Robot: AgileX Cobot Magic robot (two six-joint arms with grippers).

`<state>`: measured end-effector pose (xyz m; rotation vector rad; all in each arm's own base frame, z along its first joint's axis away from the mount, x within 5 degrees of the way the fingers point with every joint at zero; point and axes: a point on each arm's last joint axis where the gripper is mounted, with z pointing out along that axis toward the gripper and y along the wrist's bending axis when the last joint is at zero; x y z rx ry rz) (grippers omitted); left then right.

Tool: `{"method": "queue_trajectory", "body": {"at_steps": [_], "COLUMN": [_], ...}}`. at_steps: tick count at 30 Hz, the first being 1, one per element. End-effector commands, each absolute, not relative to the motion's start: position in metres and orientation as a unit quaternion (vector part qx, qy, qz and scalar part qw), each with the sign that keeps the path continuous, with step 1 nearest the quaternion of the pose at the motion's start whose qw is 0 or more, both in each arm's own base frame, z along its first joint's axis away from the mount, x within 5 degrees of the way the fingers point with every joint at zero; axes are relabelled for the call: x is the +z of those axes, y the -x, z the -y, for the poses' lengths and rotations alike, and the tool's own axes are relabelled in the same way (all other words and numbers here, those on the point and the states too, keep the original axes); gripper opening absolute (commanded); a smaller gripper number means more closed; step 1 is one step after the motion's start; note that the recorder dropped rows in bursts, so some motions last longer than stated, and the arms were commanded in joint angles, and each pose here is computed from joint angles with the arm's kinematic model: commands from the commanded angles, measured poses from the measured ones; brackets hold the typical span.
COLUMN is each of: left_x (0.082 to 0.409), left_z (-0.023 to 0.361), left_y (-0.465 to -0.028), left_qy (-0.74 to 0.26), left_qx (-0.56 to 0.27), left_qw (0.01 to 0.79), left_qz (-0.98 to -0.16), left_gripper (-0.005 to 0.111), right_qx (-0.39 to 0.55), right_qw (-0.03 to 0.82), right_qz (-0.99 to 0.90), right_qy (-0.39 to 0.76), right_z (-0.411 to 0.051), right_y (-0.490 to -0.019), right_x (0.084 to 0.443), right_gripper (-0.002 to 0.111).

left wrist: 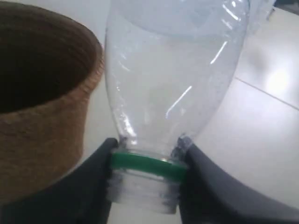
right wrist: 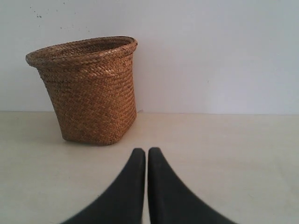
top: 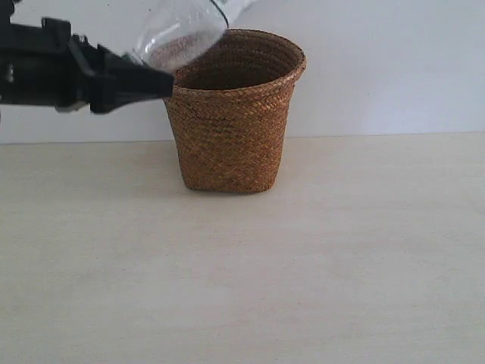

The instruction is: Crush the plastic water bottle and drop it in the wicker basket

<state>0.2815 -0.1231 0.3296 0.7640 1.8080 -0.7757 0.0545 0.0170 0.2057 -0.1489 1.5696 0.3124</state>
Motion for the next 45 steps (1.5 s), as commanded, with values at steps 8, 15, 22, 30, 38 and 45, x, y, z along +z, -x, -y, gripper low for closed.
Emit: {"method": "queue_trajectory", "body": {"at_steps": [8,15,22,30,38,45], "left_x": [0.347,0.358,0.379,0.370,0.336,0.333], "left_z": [0.138,0.136,0.126,0.094,0.036,0.023], "left_y": [-0.367,-0.386,-0.367,-0.345,-0.298,-0.228], "left_qy": [-0.247,-0.183,-0.195,-0.157,-0.018,-0.002], "left_qx": [-0.321,-0.327,-0.312,-0.351,-0.303,-0.207], "left_qw": [0.507,0.519,0.512,0.459,0.555,0.611], "left_qz": [-0.761,-0.768,-0.776,-0.801,-0.774,-0.764], "left_gripper": [0.049,0.108,0.056,0.004,0.004,0.004], "right_qx": [0.156,0.162,0.162,0.162,0.162,0.162], "right_qw": [0.696,0.694,0.694,0.694,0.694,0.694], "right_qz": [-0.699,-0.700,-0.700,-0.700,-0.700,-0.700], "right_qy": [0.050,0.045,0.045,0.045,0.045,0.045], "right_z": [-0.017,-0.017,-0.017,-0.017,-0.017,-0.017], "right_y": [-0.054,-0.054,-0.054,-0.054,-0.054,-0.054], "right_x": [0.207,0.207,0.207,0.207,0.207,0.207], "right_gripper": [0.000,0.000,0.000,0.000,0.000,0.000]}}
